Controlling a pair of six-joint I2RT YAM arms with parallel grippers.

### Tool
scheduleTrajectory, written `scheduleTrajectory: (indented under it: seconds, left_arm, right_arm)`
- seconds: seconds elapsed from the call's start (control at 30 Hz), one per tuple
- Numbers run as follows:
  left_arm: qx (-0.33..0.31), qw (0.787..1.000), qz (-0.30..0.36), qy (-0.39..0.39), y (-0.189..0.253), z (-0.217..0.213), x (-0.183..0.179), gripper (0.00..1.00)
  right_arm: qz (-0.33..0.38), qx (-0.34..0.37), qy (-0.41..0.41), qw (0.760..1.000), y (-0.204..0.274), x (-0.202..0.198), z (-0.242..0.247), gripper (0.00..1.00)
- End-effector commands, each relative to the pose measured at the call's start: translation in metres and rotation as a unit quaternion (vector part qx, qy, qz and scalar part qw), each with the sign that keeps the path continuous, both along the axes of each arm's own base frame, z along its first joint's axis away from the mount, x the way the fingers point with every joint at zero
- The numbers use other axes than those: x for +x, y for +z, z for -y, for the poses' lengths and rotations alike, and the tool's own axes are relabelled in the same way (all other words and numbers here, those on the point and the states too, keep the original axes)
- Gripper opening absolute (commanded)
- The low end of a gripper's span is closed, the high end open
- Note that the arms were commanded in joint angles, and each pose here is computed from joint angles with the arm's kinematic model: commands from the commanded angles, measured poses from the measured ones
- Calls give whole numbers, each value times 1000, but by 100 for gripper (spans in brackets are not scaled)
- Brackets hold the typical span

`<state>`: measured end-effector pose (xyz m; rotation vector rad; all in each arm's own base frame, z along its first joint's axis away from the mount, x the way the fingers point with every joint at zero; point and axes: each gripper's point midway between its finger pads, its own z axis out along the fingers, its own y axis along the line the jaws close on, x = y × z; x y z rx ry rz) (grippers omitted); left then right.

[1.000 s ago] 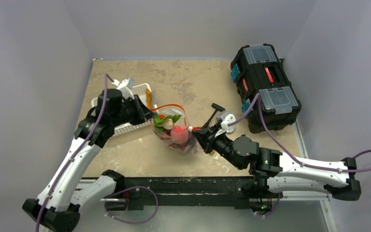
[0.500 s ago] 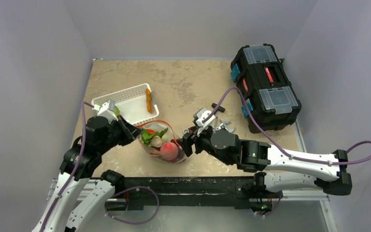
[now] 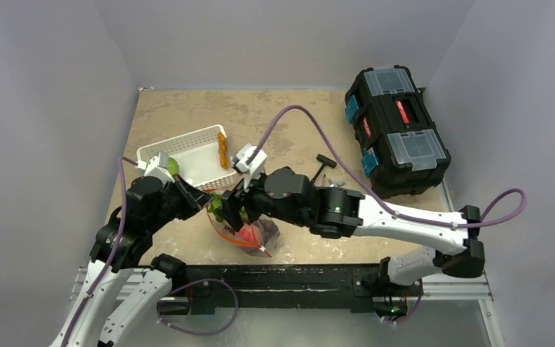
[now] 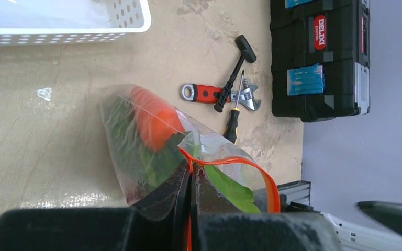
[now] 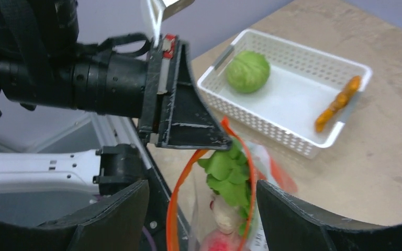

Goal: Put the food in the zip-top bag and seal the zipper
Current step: Adjust the fake food in the zipper food storage bag.

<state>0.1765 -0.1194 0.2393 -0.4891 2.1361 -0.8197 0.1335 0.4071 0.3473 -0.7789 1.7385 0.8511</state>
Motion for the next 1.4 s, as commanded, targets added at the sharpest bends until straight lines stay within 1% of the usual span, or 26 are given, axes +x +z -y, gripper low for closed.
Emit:
scheduleTrajectory:
  seconds: [0.0,0.03,0.07,0.1,0.13,0.17,0.23,0.37,0.6,0.73,0.87,1.0,1.17,1.37]
  left_arm:
    - [-15,999,26,17,17,-3,4,0]
    - [-16,999,26,18,18,-3,4,0]
    - [-17,999,25,19,17,-3,4,0]
    - [-18,999,26,18,17,-3,4,0]
    - [-18,999,25,17,17,-2,4,0]
    - [-19,999,24,16,17,-2,3,0]
    - [-19,999,22,14,17,-1,3,0]
    - [-23,999,22,14,18,0,2,0]
    - [-25,999,23,13,19,-1,-1,0]
    - [-23,999,24,14,18,-2,-2,0]
    - [-21,999,25,22,16,-5,-1,0]
    - [-18,999,28,25,17,-7,-1,0]
    - [-17,999,26,26,16,-7,-2,0]
    - [-18,999,31,27,22,-8,-2,0]
  right_arm:
    - [-28,18,69,997,0,-21,-40,73]
    - [-26,13,57,998,-6,-16,-43,73]
    - [-35,10,37,999,-14,-11,-46,44]
    - [-32,-5,14,999,-25,-5,-49,20]
    - [-21,-20,-6,1000,-33,2,-49,14]
    - [-7,-32,-29,999,-38,9,-47,11]
    - [9,-45,-53,998,-46,17,-47,11]
    - [28,-58,-70,995,-56,26,-51,12]
    - [50,-124,-125,983,-125,44,-45,12]
    - [59,-171,-132,974,-162,39,-32,12]
    - [59,-194,-130,971,-177,35,-25,15]
    - [54,-176,-113,976,-161,30,-26,16]
    - [38,-124,-66,989,-117,15,-34,31]
    - [21,-72,0,997,-73,-14,-32,48]
